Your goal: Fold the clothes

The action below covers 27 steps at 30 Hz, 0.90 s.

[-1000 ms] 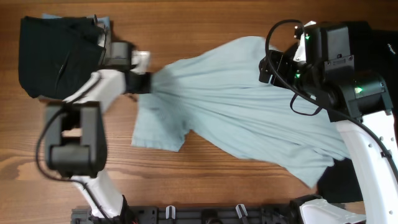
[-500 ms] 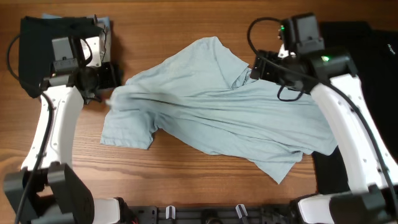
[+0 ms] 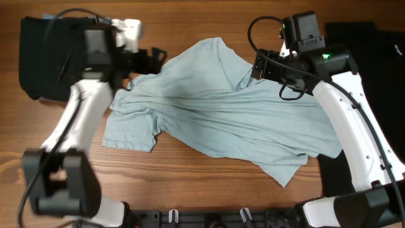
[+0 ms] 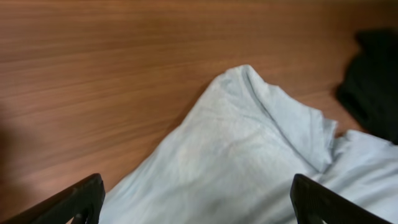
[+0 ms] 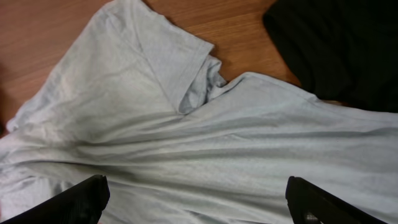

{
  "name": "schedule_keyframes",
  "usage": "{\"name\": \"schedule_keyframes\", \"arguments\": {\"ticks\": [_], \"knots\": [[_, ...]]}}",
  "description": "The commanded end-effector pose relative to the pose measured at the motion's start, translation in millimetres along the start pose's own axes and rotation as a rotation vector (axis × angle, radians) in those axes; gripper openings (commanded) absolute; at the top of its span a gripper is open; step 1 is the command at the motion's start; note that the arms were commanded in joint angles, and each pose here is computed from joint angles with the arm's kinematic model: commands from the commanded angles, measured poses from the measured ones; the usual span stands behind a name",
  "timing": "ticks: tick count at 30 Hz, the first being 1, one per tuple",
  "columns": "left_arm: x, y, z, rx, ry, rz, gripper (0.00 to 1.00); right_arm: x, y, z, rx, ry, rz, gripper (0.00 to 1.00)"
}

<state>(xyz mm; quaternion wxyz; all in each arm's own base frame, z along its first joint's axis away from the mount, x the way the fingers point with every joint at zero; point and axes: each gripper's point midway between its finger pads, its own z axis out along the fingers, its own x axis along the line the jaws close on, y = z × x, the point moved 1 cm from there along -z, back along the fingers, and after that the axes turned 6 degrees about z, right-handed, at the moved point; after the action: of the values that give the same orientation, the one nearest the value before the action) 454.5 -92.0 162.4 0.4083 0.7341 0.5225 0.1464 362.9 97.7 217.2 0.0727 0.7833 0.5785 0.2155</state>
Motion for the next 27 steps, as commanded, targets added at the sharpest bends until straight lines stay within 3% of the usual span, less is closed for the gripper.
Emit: {"name": "schedule_keyframes", "arguments": {"ticks": [1,6,10,19,20,21,23,25,27], "knots": [[-2.6,-29.8,60.0,0.075,0.087,0.074,0.94,7.0,-6.1,-9.3,0.018,0.06,-0.005,0.96],[-4.5,-45.1,106.7,0.06,0.091,0.197,0.83,4.0,-12.9,-9.3,0.048,0.049,-0.003,0.96],[1.3,-54.3,128.7,0.039,0.092,0.204,0.72,2.2,-15.8,-9.4,0.061,0.042,-0.001,0.96],[3.9,-93.3,151.3,0.12,0.051,0.178,0.61,1.9,-19.8,-9.7,0.08,0.043,0.01,0.96],[4.1,-96.2,152.3,0.128,0.049,0.175,0.56,1.8,-19.8,-9.7,0.079,0.042,0.01,0.96],[4.1,-97.0,152.3,0.131,0.049,0.175,0.45,1.8,-19.8,-9.7,0.079,0.043,0.01,0.96],[6.7,-96.4,151.8,0.129,0.058,0.173,0.09,1.9,-19.7,-9.7,0.079,0.043,0.01,0.96],[19.7,-92.7,149.2,0.121,0.117,0.156,0.04,1.8,-19.8,-9.7,0.079,0.042,0.01,0.96],[57.5,-83.4,138.6,0.092,0.3,0.054,0.04,1.8,-19.8,-9.7,0.08,0.042,0.01,0.96]]}}
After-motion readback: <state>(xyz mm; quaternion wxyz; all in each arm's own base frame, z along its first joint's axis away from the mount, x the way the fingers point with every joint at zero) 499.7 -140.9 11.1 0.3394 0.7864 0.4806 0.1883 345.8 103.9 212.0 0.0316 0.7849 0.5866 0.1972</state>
